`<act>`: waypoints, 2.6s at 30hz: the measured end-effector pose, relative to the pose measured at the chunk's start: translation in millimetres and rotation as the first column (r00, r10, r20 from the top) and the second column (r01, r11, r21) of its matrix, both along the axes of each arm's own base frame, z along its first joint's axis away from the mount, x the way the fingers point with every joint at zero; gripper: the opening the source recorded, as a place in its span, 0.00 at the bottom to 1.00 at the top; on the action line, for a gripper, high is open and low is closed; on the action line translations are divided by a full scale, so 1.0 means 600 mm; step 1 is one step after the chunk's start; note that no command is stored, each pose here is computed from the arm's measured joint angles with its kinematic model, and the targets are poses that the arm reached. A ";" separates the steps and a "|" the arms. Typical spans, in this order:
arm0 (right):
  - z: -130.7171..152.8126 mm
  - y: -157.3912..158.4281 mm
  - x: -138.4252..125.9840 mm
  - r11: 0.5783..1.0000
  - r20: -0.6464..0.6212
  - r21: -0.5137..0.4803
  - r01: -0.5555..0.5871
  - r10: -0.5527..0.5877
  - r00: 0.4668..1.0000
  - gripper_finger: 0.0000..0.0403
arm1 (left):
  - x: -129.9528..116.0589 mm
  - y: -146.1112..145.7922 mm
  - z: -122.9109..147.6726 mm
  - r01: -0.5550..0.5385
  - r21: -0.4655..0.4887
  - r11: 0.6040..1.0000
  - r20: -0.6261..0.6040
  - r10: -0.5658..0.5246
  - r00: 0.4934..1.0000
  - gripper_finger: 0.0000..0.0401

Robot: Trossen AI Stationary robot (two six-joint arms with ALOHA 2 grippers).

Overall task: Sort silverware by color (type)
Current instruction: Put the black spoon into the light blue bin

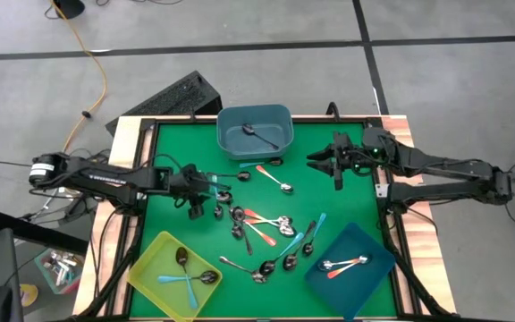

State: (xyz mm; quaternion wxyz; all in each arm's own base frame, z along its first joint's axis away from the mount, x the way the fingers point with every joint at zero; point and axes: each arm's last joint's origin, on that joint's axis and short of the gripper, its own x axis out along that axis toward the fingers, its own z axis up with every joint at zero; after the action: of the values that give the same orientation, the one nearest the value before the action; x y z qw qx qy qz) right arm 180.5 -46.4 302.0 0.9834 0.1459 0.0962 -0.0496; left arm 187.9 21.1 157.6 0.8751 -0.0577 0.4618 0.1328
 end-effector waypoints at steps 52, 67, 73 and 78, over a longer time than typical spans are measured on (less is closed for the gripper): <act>0.000 0.000 0.000 0.998 0.003 0.055 0.012 -0.012 1.000 0.32 | 0.008 0.039 -0.078 0.057 -0.142 0.988 -0.024 -0.061 0.998 0.01; 0.000 0.000 0.000 0.998 0.003 0.054 0.012 -0.012 1.000 0.32 | 0.050 0.038 0.009 0.082 -0.301 0.950 0.236 -0.009 0.972 0.00; 0.000 0.000 0.000 0.998 0.003 0.054 0.012 -0.012 1.000 0.32 | 0.079 0.045 0.060 0.112 -0.271 0.956 0.339 -0.015 0.941 0.00; 0.000 0.000 0.000 0.998 0.003 0.054 0.012 -0.012 1.000 0.32 | 0.100 0.050 0.106 0.139 -0.238 0.961 0.421 -0.027 0.907 0.00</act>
State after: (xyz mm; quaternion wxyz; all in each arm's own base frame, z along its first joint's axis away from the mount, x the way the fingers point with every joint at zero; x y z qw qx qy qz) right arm 180.4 -46.4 302.1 0.9789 0.1729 0.0949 -0.0524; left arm 247.6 51.0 221.1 0.9423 -0.1802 0.2817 0.0174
